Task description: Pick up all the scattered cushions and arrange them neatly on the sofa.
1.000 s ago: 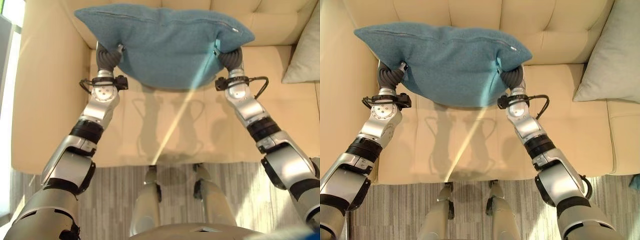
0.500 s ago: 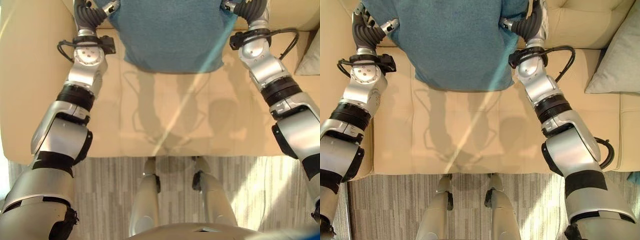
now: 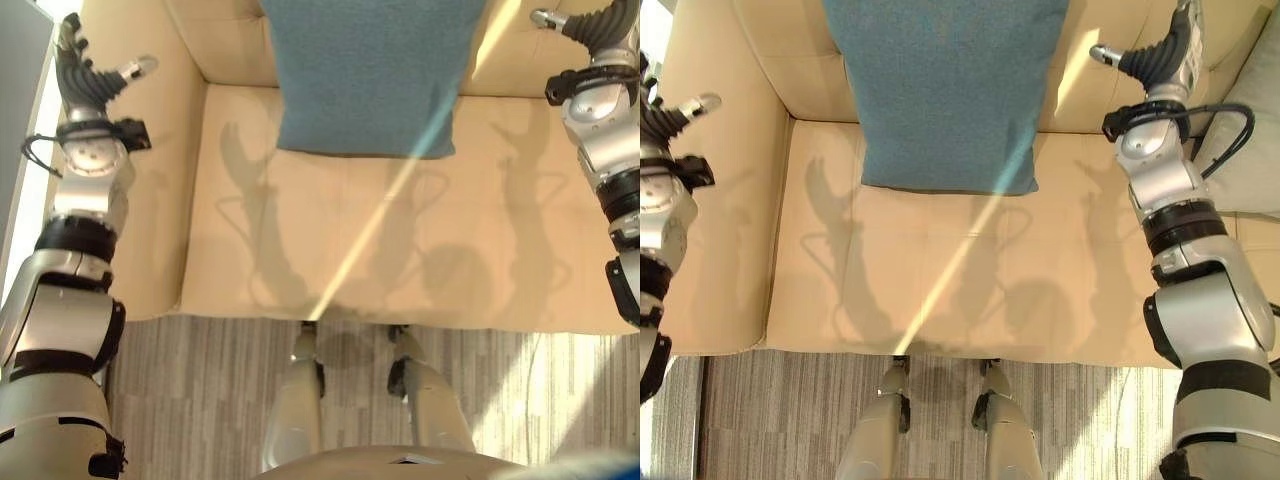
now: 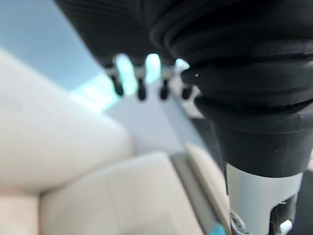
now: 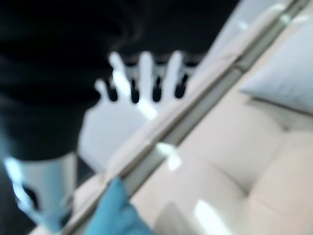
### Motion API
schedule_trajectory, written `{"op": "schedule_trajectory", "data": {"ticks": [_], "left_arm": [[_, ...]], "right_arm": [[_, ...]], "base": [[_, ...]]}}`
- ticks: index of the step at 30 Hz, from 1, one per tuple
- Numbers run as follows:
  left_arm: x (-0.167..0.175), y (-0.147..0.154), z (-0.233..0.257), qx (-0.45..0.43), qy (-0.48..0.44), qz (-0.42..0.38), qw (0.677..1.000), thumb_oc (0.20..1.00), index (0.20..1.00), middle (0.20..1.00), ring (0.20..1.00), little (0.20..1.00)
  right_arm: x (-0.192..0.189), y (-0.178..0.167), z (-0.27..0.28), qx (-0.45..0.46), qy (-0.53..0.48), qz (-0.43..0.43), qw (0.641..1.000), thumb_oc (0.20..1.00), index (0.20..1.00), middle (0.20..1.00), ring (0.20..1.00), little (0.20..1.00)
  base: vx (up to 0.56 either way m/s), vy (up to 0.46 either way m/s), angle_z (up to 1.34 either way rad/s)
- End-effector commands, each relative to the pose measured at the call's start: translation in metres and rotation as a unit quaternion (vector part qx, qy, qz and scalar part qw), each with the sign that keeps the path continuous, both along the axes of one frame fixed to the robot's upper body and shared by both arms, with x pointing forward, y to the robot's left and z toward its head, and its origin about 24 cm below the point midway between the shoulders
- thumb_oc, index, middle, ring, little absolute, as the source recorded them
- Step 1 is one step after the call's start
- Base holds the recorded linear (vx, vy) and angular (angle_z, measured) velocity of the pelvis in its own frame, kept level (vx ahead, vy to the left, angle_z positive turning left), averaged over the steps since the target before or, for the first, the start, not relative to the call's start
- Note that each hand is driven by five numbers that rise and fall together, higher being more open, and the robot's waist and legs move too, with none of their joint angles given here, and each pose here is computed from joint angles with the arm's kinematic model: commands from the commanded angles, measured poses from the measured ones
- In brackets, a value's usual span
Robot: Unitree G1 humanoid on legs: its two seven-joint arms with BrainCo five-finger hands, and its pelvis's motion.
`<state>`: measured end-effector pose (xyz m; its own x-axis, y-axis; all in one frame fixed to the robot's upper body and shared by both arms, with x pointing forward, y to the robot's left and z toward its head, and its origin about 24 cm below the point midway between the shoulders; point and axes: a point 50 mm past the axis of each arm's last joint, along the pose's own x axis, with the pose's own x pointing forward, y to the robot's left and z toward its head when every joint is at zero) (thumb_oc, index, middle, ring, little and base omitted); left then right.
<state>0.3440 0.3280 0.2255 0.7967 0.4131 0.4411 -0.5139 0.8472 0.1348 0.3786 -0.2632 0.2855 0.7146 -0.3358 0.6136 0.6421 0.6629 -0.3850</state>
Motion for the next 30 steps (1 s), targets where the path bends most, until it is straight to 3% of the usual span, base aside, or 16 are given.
{"op": "schedule_trajectory", "data": {"ticks": [1, 7, 12, 19, 20, 21, 30], "left_arm": [[-0.011, -0.005, -0.015, -0.003, -0.026, -0.024, 0.999, 1.000, 1.000, 1.000, 1.000, 1.000], [-0.062, -0.017, -0.121, -0.035, 0.097, -0.059, 0.993, 1.000, 1.000, 1.000, 1.000, 1.000], [-0.103, -0.016, -0.194, -0.070, 0.231, -0.051, 0.969, 1.000, 1.000, 1.000, 1.000, 1.000], [-0.165, -0.024, -0.285, -0.122, 0.418, -0.027, 0.900, 1.000, 1.000, 1.000, 1.000, 1.000], [-0.184, -0.037, -0.312, -0.135, 0.473, -0.032, 0.870, 1.000, 1.000, 1.000, 1.000, 1.000], [-0.184, -0.037, -0.312, -0.135, 0.473, -0.032, 0.870, 1.000, 1.000, 1.000, 1.000, 1.000], [-0.241, -0.062, -0.364, -0.131, 0.626, -0.040, 0.768, 1.000, 1.000, 1.000, 1.000, 1.000]], "right_arm": [[-0.015, -0.018, -0.026, 0.008, 0.004, 0.016, 1.000, 1.000, 1.000, 1.000, 1.000, 1.000], [-0.066, -0.046, -0.149, 0.022, 0.160, 0.013, 0.987, 1.000, 1.000, 1.000, 1.000, 1.000], [-0.110, -0.065, -0.216, 0.043, 0.277, -0.016, 0.960, 1.000, 1.000, 1.000, 1.000, 1.000], [-0.136, -0.058, -0.278, 0.064, 0.392, -0.010, 0.918, 1.000, 1.000, 1.000, 1.000, 1.000], [-0.144, -0.054, -0.301, 0.074, 0.441, -0.007, 0.895, 1.000, 1.000, 1.000, 1.000, 1.000], [-0.144, -0.054, -0.301, 0.074, 0.441, -0.007, 0.895, 1.000, 1.000, 1.000, 1.000, 1.000], [-0.179, -0.045, -0.361, 0.109, 0.573, -0.023, 0.812, 1.000, 1.000, 1.000, 1.000, 1.000]], "base": [[0.07, -0.040, 0.09], [0.06, -0.016, 0.16], [0.02, 0.010, 0.11], [-0.08, 0.079, -0.04], [-0.25, 0.114, -0.21], [-0.23, 0.133, -0.30], [-0.16, 0.199, -0.47]]}}
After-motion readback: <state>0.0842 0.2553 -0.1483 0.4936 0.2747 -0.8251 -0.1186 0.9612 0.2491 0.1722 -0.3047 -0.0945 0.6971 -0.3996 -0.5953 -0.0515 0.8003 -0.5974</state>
